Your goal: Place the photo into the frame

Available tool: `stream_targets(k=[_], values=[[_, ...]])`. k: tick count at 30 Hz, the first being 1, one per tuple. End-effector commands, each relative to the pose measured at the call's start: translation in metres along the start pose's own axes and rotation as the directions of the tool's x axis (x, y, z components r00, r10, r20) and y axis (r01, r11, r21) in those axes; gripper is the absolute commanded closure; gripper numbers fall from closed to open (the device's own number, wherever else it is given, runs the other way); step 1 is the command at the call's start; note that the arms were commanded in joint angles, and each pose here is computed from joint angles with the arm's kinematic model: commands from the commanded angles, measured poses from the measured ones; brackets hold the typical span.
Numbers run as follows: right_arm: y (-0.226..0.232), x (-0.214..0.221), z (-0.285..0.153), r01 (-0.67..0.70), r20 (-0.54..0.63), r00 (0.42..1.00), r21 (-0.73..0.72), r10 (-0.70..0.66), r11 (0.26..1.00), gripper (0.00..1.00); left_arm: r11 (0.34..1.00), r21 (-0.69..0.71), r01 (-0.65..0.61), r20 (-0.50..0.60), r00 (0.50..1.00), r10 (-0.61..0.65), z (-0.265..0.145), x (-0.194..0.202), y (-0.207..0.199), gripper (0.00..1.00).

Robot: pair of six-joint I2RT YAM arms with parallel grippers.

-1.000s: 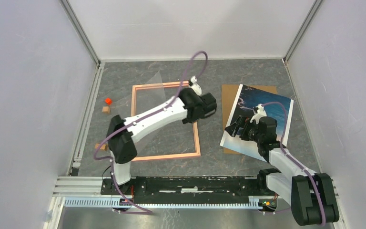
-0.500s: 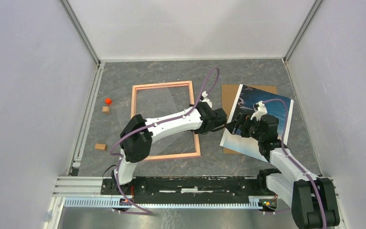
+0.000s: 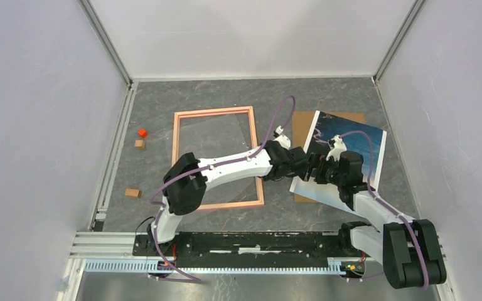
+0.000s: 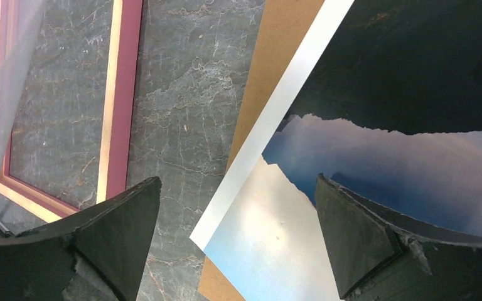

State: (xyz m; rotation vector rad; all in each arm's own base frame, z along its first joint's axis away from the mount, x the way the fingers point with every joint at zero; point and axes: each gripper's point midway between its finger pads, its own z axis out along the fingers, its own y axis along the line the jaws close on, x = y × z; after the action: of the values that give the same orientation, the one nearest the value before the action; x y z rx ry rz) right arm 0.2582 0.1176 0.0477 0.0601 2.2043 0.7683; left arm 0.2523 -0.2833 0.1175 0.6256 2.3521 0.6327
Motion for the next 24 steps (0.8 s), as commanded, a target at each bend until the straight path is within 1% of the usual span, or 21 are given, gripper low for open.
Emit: stream_targets(k=[1, 5, 8, 11, 18, 21, 24], values=[[0.003, -0.022, -0.001, 0.062, 0.052, 0.997, 0.006, -0.062, 0.998, 0.02, 0.998, 0.061, 0.001, 0.05, 0.999, -0.004, -0.005, -0.018, -0.029, 0.98], [-0.002, -0.015, -0.001, 0.065, 0.032, 0.997, 0.017, -0.066, 0.998, 0.02, 0.999, 0.043, -0.017, 0.075, 0.997, 0.014, -0.007, -0.021, -0.031, 0.98], [-0.006, -0.012, -0.001, 0.063, 0.034, 0.997, 0.027, -0.064, 0.998, 0.02, 0.997, 0.045, -0.063, 0.142, 0.988, 0.056, -0.014, -0.028, -0.035, 0.98], [-0.005, -0.009, 0.0, 0.063, 0.03, 0.998, 0.013, -0.063, 0.998, 0.02, 0.995, 0.042, -0.093, 0.171, 0.982, 0.084, -0.017, -0.029, -0.033, 0.98], [-0.008, -0.001, 0.002, 0.084, 0.005, 0.996, 0.005, -0.084, 0.996, 0.02, 0.988, -0.059, -0.14, 0.167, 0.975, 0.148, -0.006, -0.018, -0.019, 0.98], [-0.006, 0.004, 0.003, 0.083, -0.002, 0.997, -0.014, -0.083, 0.996, 0.02, 0.986, -0.054, -0.157, 0.148, 0.975, 0.163, 0.0, -0.012, -0.026, 0.98], [-0.003, 0.007, 0.005, 0.078, -0.011, 0.997, -0.041, -0.079, 0.996, 0.02, 0.988, -0.039, -0.149, 0.143, 0.978, 0.153, 0.002, -0.009, -0.03, 0.98]])
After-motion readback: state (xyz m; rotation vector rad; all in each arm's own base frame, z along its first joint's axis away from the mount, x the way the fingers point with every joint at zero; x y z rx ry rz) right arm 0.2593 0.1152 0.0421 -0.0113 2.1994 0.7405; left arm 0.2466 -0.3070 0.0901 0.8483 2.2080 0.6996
